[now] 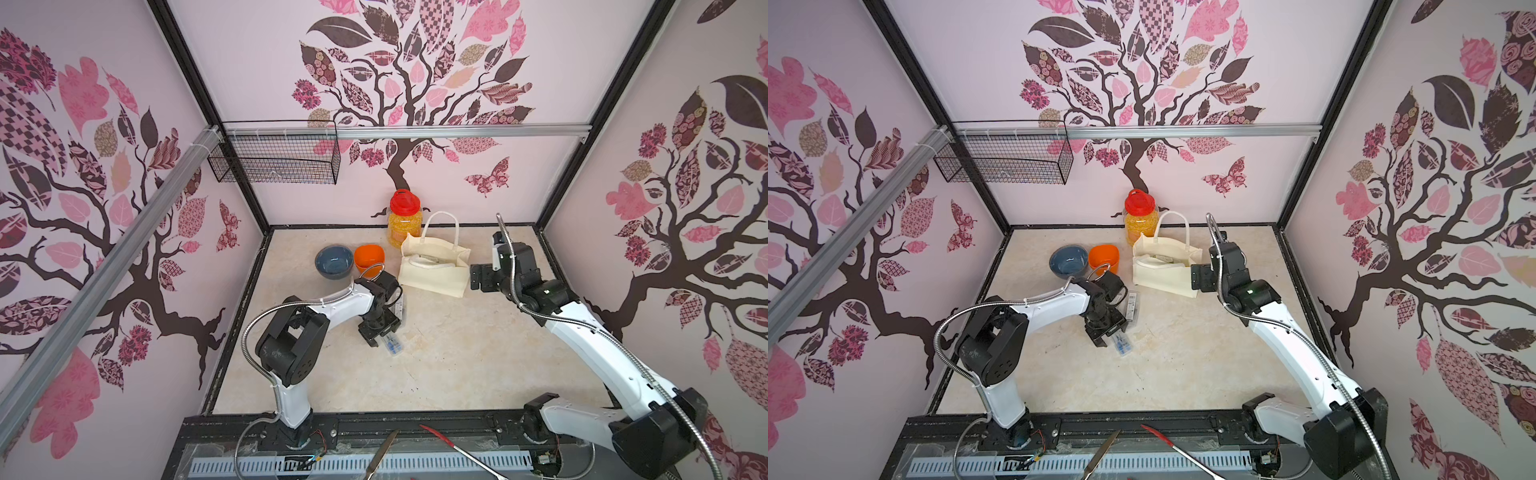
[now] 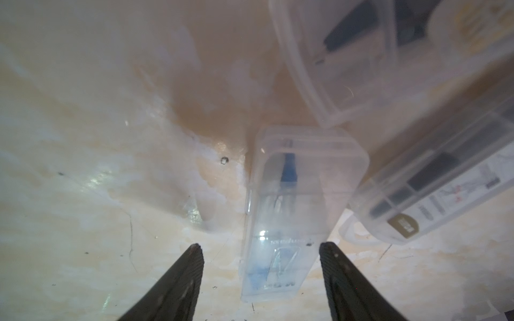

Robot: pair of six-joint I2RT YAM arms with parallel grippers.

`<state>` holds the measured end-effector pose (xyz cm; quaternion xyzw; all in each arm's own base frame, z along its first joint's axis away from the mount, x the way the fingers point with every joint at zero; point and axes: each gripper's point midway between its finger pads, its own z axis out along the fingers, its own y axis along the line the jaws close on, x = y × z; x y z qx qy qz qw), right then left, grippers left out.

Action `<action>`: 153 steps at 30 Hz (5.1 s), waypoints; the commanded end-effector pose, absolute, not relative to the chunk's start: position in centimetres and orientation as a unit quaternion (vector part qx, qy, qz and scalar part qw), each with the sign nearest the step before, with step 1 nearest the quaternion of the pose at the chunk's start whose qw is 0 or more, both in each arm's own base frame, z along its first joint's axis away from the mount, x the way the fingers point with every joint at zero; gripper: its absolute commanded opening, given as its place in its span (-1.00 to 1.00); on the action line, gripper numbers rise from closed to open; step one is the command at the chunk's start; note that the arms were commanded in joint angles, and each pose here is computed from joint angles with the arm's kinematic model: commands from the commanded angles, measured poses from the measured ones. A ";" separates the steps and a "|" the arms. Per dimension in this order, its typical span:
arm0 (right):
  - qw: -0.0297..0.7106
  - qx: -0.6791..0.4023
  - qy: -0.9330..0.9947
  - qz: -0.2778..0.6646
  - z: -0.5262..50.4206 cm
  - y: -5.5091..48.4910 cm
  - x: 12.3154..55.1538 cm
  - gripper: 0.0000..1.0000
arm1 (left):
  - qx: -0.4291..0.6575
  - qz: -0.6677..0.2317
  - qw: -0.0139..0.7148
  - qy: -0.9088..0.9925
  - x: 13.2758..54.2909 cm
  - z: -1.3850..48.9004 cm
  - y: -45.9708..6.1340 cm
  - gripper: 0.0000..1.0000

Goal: Put the compass set into the canvas bag
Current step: Pick up the compass set at the center of the board, then place the compass set in the canvas bag.

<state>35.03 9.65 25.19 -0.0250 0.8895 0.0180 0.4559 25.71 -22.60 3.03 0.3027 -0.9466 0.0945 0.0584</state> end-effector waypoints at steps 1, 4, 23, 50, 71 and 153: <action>0.479 -0.024 0.878 0.015 26.8 9.4 35.1 0.98 | 0.291 0.092 0.058 -0.951 26.2 3.0 -23.2 0.40; 0.478 -0.023 0.878 0.015 26.8 9.4 35.1 0.98 | 0.288 0.088 0.059 -0.952 26.3 2.9 -23.1 0.40; 0.479 -0.022 0.877 0.013 26.9 9.3 35.2 0.98 | 0.282 0.086 0.048 -0.954 26.7 2.7 -23.4 0.39; 0.491 -0.019 0.871 0.015 27.9 9.3 35.2 0.98 | 0.282 0.097 0.015 -0.954 27.2 5.1 -23.0 -0.04; 0.500 -0.012 0.866 0.012 28.7 8.8 34.8 0.99 | 0.278 0.239 -0.183 -0.912 34.8 23.2 -23.4 -0.15; 0.512 -0.021 0.858 -0.047 27.6 7.5 35.9 0.99 | 0.395 0.419 -0.114 -0.810 48.2 14.5 -39.7 -0.07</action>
